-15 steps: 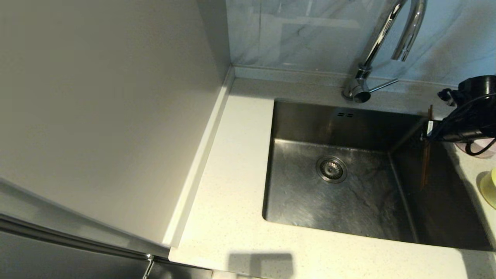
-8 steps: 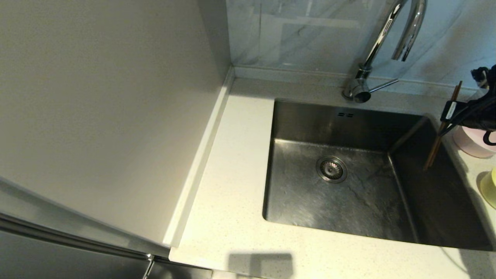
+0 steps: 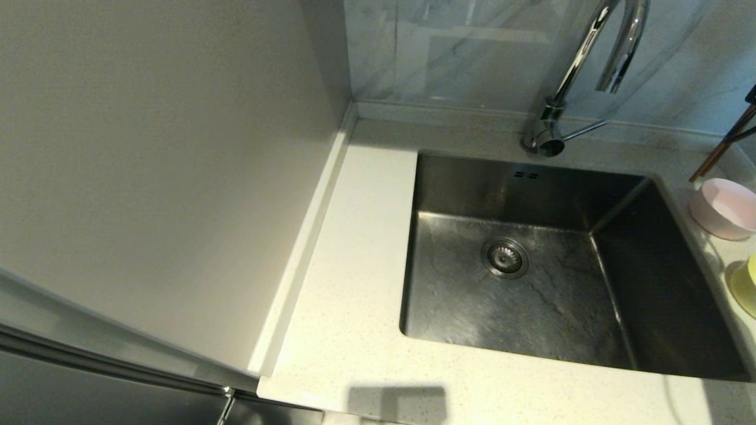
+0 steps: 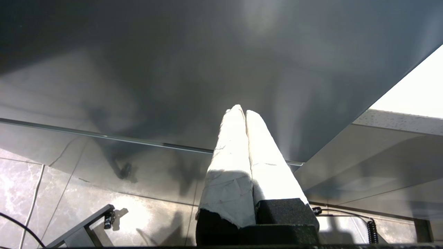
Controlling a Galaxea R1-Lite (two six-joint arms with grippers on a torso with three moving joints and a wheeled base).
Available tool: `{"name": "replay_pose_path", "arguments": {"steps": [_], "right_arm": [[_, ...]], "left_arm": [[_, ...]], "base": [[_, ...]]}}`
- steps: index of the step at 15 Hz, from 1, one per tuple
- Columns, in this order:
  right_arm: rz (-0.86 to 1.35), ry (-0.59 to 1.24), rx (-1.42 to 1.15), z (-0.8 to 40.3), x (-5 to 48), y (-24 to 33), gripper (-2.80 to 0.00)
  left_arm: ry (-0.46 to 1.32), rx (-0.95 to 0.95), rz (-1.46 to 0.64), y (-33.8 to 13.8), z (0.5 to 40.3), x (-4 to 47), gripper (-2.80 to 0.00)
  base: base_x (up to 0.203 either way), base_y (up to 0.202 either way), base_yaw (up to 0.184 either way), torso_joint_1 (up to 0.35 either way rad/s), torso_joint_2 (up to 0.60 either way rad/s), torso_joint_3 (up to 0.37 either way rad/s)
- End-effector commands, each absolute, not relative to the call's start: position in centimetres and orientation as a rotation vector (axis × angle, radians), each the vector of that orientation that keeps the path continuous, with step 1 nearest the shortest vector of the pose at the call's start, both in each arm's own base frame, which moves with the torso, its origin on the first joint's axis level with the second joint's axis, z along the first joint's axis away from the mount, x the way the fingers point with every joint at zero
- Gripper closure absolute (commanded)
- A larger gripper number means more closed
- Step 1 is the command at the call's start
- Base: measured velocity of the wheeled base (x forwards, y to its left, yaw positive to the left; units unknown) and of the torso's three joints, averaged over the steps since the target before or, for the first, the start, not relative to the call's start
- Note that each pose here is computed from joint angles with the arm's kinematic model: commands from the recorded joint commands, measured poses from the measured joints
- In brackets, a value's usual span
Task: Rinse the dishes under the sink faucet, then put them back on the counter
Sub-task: Place the chopsticks on the bowl
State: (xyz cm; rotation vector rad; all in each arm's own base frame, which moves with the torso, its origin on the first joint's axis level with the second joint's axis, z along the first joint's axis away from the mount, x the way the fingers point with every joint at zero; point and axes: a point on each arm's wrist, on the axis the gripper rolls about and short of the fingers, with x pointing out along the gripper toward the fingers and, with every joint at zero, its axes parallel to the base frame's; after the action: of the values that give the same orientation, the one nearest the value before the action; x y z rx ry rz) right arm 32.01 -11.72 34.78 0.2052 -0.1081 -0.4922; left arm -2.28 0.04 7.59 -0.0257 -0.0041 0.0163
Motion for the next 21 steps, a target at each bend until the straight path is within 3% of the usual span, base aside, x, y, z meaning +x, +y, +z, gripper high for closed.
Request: {"name": "replay_pose_path", "arguments": {"steps": [1, 3, 6, 9, 15, 21], "right_arm": [[-0.497, -0.063, 0.209, 33.7, 31.1, -11.4, 0.0], [-0.493, -0.061, 0.21, 33.7, 30.7, -11.3, 0.0], [-0.476, -0.195, 0.194, 37.7, 30.6, -11.2, 0.0], [-0.473, -0.209, 0.191, 39.4, 30.5, -11.1, 0.0], [-0.461, -0.007, 0.166, 34.0, 29.9, -9.9, 0.0], [-0.385, -0.277, 0.105, 41.3, 28.3, -9.2, 0.0]], "left_arm": [[-0.008, -0.026, 0.017, 0.0, 7.6, -2.3, 0.0], [-0.008, -0.026, 0.017, 0.0, 7.6, -2.3, 0.0], [-0.008, -0.026, 0.017, 0.0, 7.6, -2.3, 0.0], [-0.008, -0.026, 0.017, 0.0, 7.6, -2.3, 0.0], [-0.008, -0.026, 0.017, 0.0, 7.6, -2.3, 0.0], [-0.008, -0.026, 0.017, 0.0, 7.6, -2.3, 0.0]], "base": [[0.0, 0.0, 0.0, 0.0, 0.0, 0.0], [0.0, 0.0, 0.0, 0.0, 0.0, 0.0], [0.0, 0.0, 0.0, 0.0, 0.0, 0.0], [0.0, 0.0, 0.0, 0.0, 0.0, 0.0], [0.0, 0.0, 0.0, 0.0, 0.0, 0.0], [0.0, 0.0, 0.0, 0.0, 0.0, 0.0]]}}
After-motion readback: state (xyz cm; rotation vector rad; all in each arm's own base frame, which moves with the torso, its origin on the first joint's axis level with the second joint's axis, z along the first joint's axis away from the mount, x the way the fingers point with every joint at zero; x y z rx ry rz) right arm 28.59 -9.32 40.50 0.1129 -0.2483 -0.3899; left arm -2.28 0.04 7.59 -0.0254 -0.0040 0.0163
